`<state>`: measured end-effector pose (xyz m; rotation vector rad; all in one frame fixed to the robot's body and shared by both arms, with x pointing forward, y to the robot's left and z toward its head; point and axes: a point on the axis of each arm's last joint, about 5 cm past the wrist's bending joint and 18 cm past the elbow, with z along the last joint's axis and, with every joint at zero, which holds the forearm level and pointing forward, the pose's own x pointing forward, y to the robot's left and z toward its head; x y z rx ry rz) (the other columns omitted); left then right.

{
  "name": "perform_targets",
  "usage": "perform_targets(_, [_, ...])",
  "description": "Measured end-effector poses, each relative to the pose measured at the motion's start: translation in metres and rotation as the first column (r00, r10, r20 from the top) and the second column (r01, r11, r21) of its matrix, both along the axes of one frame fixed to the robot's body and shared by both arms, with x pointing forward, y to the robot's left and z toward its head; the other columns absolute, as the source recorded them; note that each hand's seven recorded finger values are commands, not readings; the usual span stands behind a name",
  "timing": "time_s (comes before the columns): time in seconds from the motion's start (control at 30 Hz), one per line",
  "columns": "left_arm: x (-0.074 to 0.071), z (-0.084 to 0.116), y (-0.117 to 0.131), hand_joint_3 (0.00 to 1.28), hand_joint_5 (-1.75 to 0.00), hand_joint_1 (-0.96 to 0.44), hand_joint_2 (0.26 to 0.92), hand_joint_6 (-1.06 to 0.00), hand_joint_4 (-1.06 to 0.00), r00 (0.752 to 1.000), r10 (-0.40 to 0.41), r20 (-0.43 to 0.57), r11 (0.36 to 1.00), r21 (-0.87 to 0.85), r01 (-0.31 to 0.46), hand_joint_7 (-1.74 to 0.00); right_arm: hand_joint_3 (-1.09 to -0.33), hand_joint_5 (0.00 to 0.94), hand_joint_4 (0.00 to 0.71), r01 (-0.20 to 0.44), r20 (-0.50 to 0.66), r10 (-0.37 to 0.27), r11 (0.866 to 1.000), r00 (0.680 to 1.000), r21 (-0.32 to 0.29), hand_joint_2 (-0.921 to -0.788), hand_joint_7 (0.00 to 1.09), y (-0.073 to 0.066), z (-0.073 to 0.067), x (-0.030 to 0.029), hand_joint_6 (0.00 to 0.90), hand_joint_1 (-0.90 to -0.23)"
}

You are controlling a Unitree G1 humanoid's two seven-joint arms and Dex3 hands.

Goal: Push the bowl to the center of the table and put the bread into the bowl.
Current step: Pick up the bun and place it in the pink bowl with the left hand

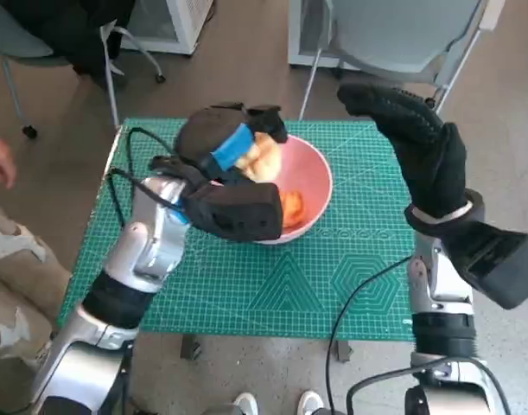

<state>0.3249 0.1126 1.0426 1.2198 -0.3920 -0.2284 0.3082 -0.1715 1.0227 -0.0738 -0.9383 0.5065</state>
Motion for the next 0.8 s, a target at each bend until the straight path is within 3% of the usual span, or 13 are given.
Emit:
perform_targets(0.07, [0.002, -0.003, -0.001, 0.11, -1.19, 0.00, 0.921, -0.59, -0.63, 1.000, -0.006, -0.019, 1.000, -0.006, 0.006, -1.24, -0.743, 0.001, 0.144, 0.001, 0.003, -0.001, 1.000, 1.000, 0.000, -0.921, 0.51, 0.000, 0.000, -0.0001, 0.001, -0.723])
perform_targets(0.1, [0.003, -0.005, -0.002, 0.13, -1.24, 0.13, 0.921, -0.45, -0.61, 0.999, -0.010, -0.032, 1.000, -0.012, 0.010, -1.02, -0.740, 0.002, 0.145, 0.002, 0.005, -0.002, 1.000, 1.000, 0.000, -0.921, 0.51, 0.000, 0.000, -0.0002, 0.003, -0.724])
perform_targets(0.13, [0.004, -0.007, -0.002, 0.13, -1.26, 0.17, 0.921, -0.42, -0.61, 0.999, -0.016, -0.049, 1.000, -0.022, 0.015, -0.92, -0.738, 0.002, 0.146, 0.003, 0.008, -0.003, 1.000, 1.000, 0.000, -0.921, 0.51, 0.000, 0.000, -0.0003, 0.003, -0.724])
perform_targets(0.17, [0.005, -0.009, -0.002, 0.13, -1.12, 0.15, 0.902, -0.35, -0.52, 0.998, -0.022, -0.067, 0.999, -0.029, 0.020, -0.73, -0.737, 0.002, 0.147, 0.004, 0.012, -0.004, 1.000, 1.000, 0.000, -0.921, 0.51, -0.001, 0.000, -0.0005, 0.005, -0.725])
perform_targets(0.2, [0.005, -0.010, -0.002, 0.10, -0.75, 0.02, 0.874, -0.26, -0.34, 0.995, -0.029, -0.092, 0.999, -0.036, 0.026, -0.54, -0.735, 0.003, 0.148, 0.006, 0.014, -0.006, 1.000, 1.000, 0.001, -0.921, 0.50, -0.001, 0.000, -0.0005, 0.006, -0.723])
perform_targets(0.23, [0.006, -0.011, -0.001, 0.08, -0.48, -0.07, 0.860, -0.22, -0.23, 0.993, -0.035, -0.113, 0.999, -0.040, 0.030, -0.40, -0.734, 0.003, 0.148, 0.007, 0.015, -0.007, 1.000, 1.000, 0.001, -0.921, 0.50, -0.001, 0.000, -0.0005, 0.008, -0.722])
perform_targets(0.33, [0.007, -0.014, 0.001, 0.04, -0.16, -0.26, 0.842, -0.15, -0.08, 0.983, -0.050, -0.175, 0.998, -0.045, 0.042, -0.22, -0.733, 0.003, 0.148, 0.011, 0.015, -0.011, 1.000, 1.000, 0.002, -0.921, 0.50, -0.002, 0.000, -0.0005, 0.009, -0.720])
perform_targets(0.43, [0.008, -0.015, 0.002, 0.04, -0.05, -0.45, 0.849, -0.13, -0.02, 0.981, -0.056, -0.184, 0.998, -0.037, 0.050, -0.16, -0.733, 0.003, 0.149, 0.011, 0.016, -0.011, 1.000, 1.000, 0.002, -0.921, 0.50, -0.002, -0.001, -0.0006, 0.011, -0.718])
perform_targets(0.53, [0.008, -0.016, 0.004, 0.04, -0.02, -0.56, 0.868, -0.13, -0.01, 0.983, -0.061, -0.172, 0.998, -0.032, 0.056, -0.13, -0.734, 0.003, 0.149, 0.014, 0.018, -0.013, 1.000, 1.000, -0.002, -0.921, 0.49, -0.002, -0.001, -0.0007, 0.012, -0.717])
perform_targets(0.8, [0.010, -0.018, 0.010, 0.12, 0.00, -0.72, 0.917, -0.10, 0.00, 0.991, -0.066, -0.120, 0.997, -0.059, 0.059, -0.10, -0.739, 0.002, 0.149, 0.018, 0.018, -0.018, 1.000, 1.000, 0.005, -0.921, 0.49, -0.001, -0.001, -0.0009, 0.010, -0.715])
